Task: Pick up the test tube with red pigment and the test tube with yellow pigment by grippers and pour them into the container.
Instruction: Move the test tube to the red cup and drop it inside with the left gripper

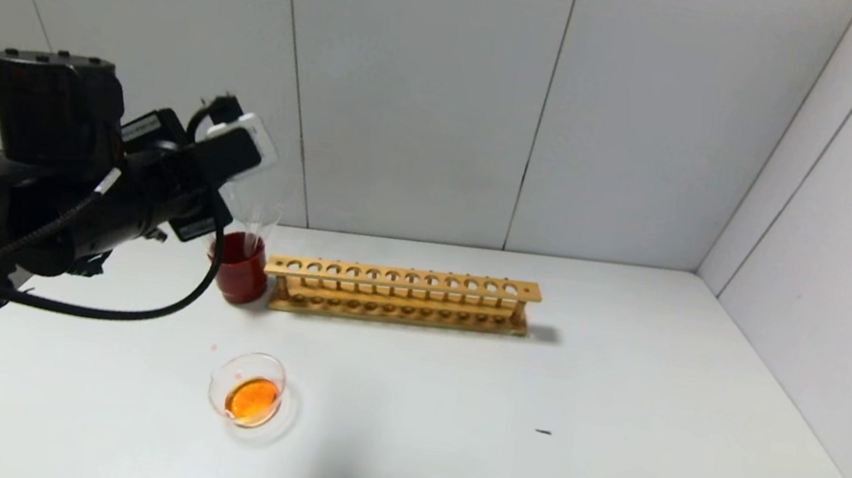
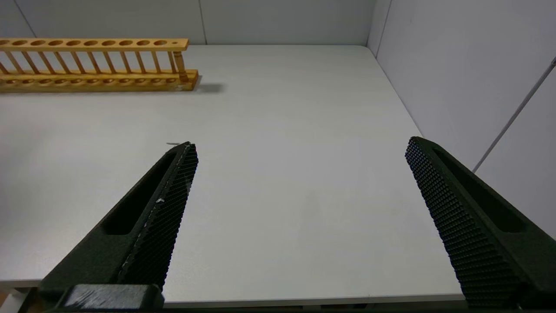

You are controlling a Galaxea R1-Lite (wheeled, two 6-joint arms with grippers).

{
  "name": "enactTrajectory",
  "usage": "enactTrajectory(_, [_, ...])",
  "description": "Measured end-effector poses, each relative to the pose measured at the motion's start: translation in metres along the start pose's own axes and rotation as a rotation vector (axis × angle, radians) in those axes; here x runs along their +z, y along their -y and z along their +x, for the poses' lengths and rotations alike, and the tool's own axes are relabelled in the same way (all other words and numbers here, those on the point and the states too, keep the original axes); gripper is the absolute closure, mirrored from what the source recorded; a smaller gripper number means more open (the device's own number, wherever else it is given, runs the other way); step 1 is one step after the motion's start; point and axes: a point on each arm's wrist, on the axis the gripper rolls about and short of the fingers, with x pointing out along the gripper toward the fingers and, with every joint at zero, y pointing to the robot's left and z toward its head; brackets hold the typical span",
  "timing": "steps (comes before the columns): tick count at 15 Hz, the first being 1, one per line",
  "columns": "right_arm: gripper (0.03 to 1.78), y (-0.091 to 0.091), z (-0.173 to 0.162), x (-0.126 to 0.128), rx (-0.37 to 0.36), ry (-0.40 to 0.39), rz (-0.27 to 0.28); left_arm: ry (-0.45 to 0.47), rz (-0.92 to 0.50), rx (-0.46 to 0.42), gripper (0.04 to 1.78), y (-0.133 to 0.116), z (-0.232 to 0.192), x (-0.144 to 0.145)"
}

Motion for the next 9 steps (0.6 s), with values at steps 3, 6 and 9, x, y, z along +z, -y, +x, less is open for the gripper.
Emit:
enactTrajectory(3, [0.06, 0.000, 0.000, 0.000, 0.000, 0.000, 0.000, -0.008, -0.248, -0.093, 1.52, -0.007, 0.001, 0.010])
enactTrajectory(6, [0.06, 0.000, 0.000, 0.000, 0.000, 0.000, 0.000, 0.010, -0.427, -0.243, 1.52, -0.011, -0.004, 0.016])
enactTrajectory(9, [0.06, 0.000, 0.000, 0.000, 0.000, 0.000, 0.000, 0.005, -0.584, -0.265, 1.52, -0.018, -0.006, 0.022])
